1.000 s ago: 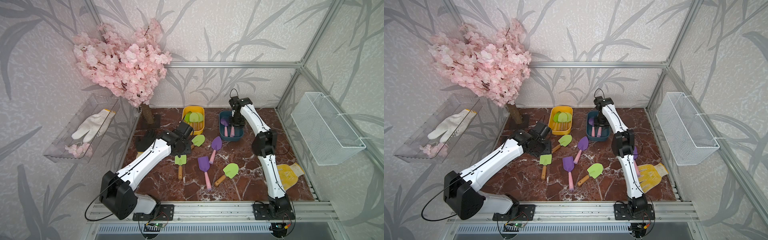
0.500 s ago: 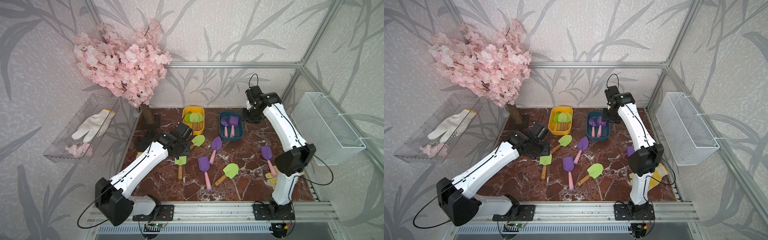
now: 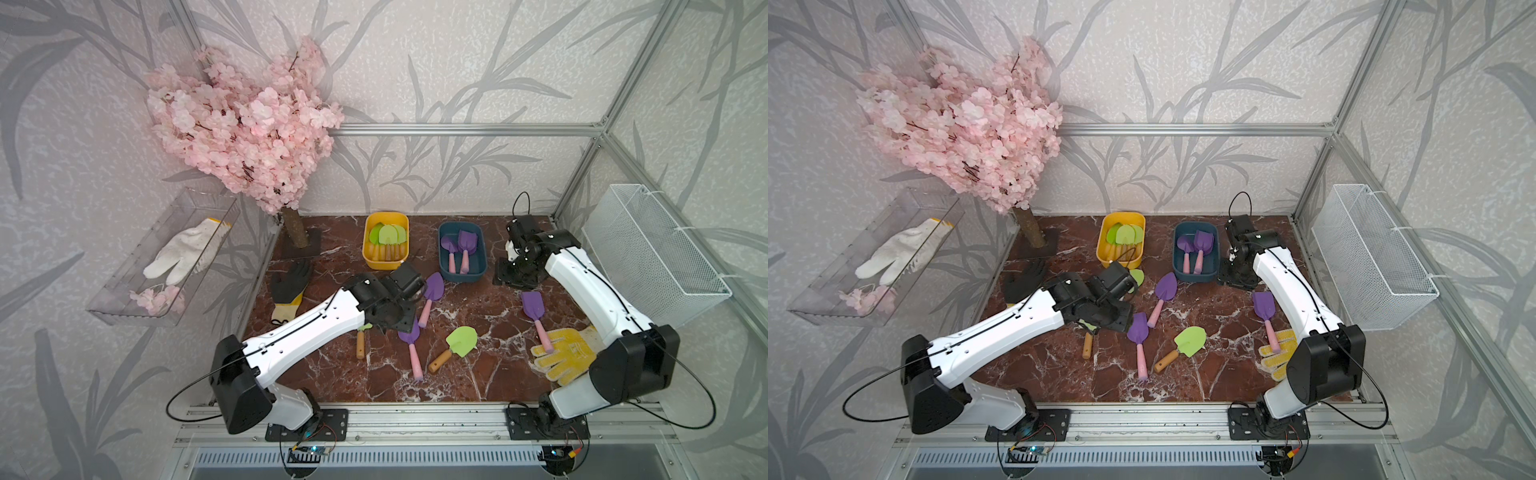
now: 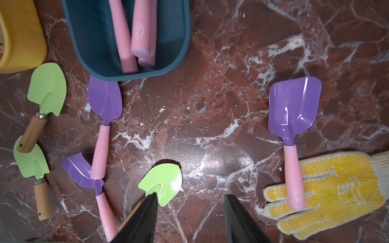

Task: Sort the small shovels by color and place them into the storage box
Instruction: Pick up the shovel from the center of the board, then place the shovel in the storage box.

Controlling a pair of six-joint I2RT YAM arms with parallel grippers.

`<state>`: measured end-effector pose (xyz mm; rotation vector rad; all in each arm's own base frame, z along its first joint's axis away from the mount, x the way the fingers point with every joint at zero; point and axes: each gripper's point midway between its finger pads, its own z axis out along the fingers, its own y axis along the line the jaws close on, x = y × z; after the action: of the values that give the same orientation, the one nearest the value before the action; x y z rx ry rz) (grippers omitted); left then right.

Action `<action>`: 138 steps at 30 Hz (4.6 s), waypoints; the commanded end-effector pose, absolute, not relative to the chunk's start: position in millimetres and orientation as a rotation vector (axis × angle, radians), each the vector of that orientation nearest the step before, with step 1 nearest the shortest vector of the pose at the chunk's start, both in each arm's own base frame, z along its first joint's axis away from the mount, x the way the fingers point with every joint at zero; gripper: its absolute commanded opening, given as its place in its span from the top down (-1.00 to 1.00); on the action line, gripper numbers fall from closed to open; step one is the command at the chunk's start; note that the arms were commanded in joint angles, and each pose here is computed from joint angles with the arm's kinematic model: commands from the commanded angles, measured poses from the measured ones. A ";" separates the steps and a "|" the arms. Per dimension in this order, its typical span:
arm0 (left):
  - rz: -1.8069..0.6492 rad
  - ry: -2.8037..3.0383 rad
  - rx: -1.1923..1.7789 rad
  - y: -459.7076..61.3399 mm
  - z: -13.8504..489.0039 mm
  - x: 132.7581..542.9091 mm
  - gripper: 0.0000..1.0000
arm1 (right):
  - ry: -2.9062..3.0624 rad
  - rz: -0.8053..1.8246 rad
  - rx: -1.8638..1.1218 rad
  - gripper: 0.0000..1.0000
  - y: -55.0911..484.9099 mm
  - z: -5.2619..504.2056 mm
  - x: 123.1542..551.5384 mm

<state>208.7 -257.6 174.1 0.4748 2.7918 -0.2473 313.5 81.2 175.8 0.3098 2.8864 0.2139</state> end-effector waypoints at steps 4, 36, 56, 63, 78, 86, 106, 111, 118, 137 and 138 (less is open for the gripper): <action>-0.275 2.766 0.805 -329.6 166.6 186.8 -0.14 | 2.833 0.315 0.404 -0.11 68.7 182.0 311.4; -0.029 3.006 1.246 -340.8 44.6 138.3 -0.31 | 2.802 0.414 0.493 -0.12 59.5 174.8 300.0; 0.091 2.942 1.305 -344.0 23.1 155.9 -0.04 | 2.804 0.400 0.487 -0.12 58.2 175.9 303.1; 0.092 2.916 1.316 -346.7 27.6 160.6 0.25 | 2.812 0.397 0.487 -0.12 58.2 173.5 303.4; 0.093 2.872 1.299 -343.4 55.4 164.2 0.78 | 2.811 0.397 0.489 -0.12 58.0 172.7 302.4; 0.041 2.803 1.186 -343.4 118.8 174.1 0.83 | 2.810 0.413 0.490 -0.12 59.7 172.4 302.3; 0.024 2.663 0.366 -252.7 274.5 341.6 0.86 | 2.810 0.495 0.441 -0.12 74.1 183.7 288.1; 0.033 2.667 0.236 -223.1 267.0 393.8 0.88 | 2.836 0.510 0.406 -0.12 84.7 178.1 281.0; -0.001 2.689 0.116 -200.4 233.5 454.6 0.88 | 2.870 0.513 0.363 -0.12 94.9 172.2 277.2; -0.105 2.750 0.055 -191.8 143.4 524.1 0.87 | 2.936 0.493 0.349 -0.12 99.2 150.8 281.0; -0.104 2.752 0.055 -191.5 141.1 525.0 0.87 | 2.936 0.491 0.348 -0.12 99.5 150.9 281.4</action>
<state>514.5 -189.3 138.2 0.0367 2.7876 -0.0755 282.9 98.0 155.4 0.3598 2.9203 0.4997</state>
